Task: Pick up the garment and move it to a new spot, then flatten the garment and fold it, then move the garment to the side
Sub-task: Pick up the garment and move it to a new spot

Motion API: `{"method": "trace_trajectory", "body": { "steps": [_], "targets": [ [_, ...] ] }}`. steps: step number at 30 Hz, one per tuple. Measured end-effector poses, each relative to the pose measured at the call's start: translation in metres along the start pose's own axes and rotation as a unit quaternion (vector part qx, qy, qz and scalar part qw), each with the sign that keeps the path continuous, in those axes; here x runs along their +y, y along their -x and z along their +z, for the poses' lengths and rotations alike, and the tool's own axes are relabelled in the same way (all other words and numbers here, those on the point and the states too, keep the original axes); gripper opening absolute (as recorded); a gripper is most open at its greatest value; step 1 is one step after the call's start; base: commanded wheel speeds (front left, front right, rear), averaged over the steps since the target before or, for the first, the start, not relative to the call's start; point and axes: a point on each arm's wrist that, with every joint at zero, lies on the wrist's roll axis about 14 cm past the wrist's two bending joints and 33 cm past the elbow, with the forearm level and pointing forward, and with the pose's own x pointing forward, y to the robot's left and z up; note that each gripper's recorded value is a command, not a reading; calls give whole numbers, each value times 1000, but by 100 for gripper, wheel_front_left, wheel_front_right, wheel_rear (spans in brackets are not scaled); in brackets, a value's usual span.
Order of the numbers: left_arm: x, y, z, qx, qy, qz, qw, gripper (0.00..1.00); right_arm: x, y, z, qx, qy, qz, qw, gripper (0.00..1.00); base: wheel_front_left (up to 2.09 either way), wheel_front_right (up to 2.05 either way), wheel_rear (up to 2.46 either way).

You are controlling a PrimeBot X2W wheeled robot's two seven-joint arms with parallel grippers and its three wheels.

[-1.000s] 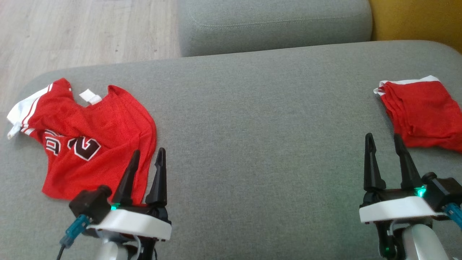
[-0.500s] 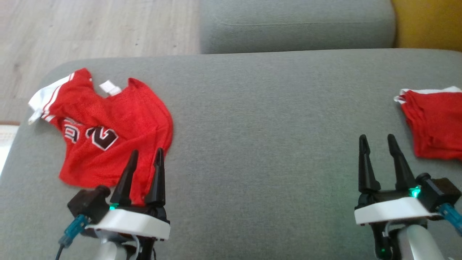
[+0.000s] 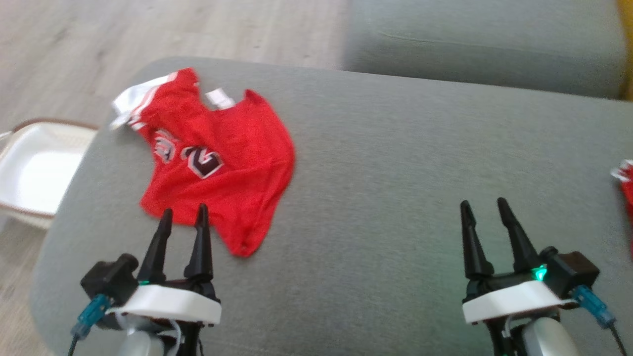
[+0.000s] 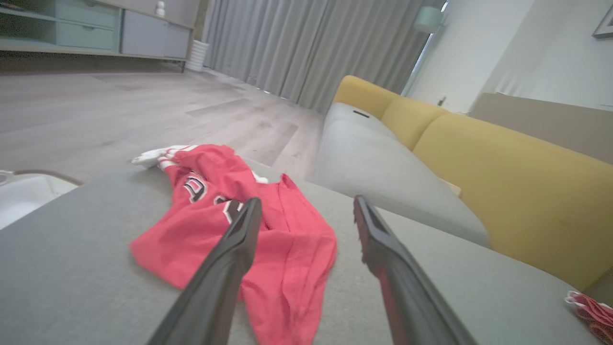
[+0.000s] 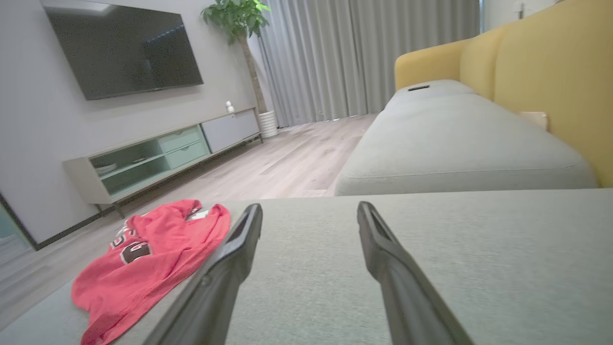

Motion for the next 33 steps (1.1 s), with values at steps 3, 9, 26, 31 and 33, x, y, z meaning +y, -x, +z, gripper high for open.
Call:
{"method": "trace_trajectory", "body": {
  "steps": [3,9,26,31,33],
  "targets": [
    [20,8,8,-11,-10,31,999,100,20,-8,-7,10,-5,31,999,100,0,0,0],
    [54,25,22,-29,-22,86,996,100,51,-19,-18,27,-13,80,996,100,0,0,0],
    [61,-32,7,10,-87,57,995,100,22,-39,-35,40,-8,51,998,100,0,0,0],
    [66,-85,-18,87,-146,16,985,100,-11,-50,-35,36,9,15,999,100,0,0,0],
    [67,-110,-26,118,-169,3,978,100,-25,-52,-40,42,13,-2,999,100,0,0,0]
  ]
}}
